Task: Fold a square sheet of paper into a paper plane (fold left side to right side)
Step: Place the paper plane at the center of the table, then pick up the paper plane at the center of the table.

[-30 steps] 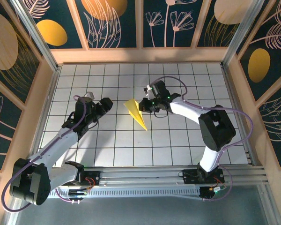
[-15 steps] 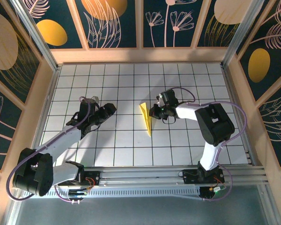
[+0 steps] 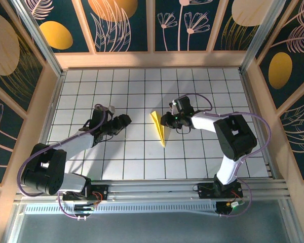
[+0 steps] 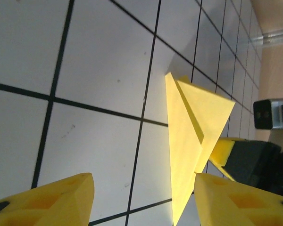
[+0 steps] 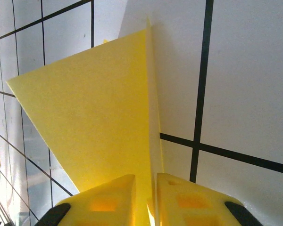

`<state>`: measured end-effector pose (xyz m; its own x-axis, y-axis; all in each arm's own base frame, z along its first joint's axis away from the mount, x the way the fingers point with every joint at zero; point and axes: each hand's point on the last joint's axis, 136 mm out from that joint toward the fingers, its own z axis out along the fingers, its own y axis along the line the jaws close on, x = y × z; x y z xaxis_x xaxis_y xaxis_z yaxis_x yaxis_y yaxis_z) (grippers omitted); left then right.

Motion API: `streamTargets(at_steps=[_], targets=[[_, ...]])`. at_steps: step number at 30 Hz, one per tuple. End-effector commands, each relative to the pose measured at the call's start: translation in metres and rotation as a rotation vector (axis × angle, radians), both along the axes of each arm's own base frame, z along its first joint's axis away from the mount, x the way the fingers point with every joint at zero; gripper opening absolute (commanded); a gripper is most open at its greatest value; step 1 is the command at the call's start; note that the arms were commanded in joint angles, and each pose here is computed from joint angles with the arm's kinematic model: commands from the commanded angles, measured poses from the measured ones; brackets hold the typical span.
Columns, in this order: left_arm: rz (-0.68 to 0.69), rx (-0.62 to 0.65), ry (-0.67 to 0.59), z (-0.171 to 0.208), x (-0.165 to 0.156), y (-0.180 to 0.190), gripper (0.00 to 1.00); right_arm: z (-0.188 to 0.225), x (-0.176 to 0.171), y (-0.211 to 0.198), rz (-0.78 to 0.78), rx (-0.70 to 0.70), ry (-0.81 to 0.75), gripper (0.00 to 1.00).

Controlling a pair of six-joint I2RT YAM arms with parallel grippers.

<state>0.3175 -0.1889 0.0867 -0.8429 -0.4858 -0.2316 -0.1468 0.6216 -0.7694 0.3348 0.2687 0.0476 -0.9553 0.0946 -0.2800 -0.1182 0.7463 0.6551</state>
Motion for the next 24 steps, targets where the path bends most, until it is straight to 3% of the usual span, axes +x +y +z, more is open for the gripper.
streamTargets(at_steps=[1, 10, 14, 19, 24], targets=[[-0.044, -0.047, -0.035, 0.014, 0.008, -0.019, 0.58, 0.006, -0.003, -0.004, 0.004, -0.032, -0.031, 0.24], [-0.058, -0.036, -0.03, 0.009, 0.012, -0.028, 0.59, 0.008, 0.001, -0.019, -0.017, -0.136, -0.053, 0.37], [-0.035, -0.018, -0.046, 0.014, 0.013, -0.023, 0.61, 0.03, 0.001, -0.027, -0.011, -0.188, -0.109, 0.44], [0.008, 0.017, -0.079, 0.022, 0.017, -0.013, 0.63, 0.05, -0.016, -0.024, 0.103, -0.313, -0.123, 0.44], [0.029, 0.032, -0.093, 0.026, 0.017, -0.009, 0.64, 0.043, -0.037, -0.012, 0.177, -0.365, -0.056, 0.43]])
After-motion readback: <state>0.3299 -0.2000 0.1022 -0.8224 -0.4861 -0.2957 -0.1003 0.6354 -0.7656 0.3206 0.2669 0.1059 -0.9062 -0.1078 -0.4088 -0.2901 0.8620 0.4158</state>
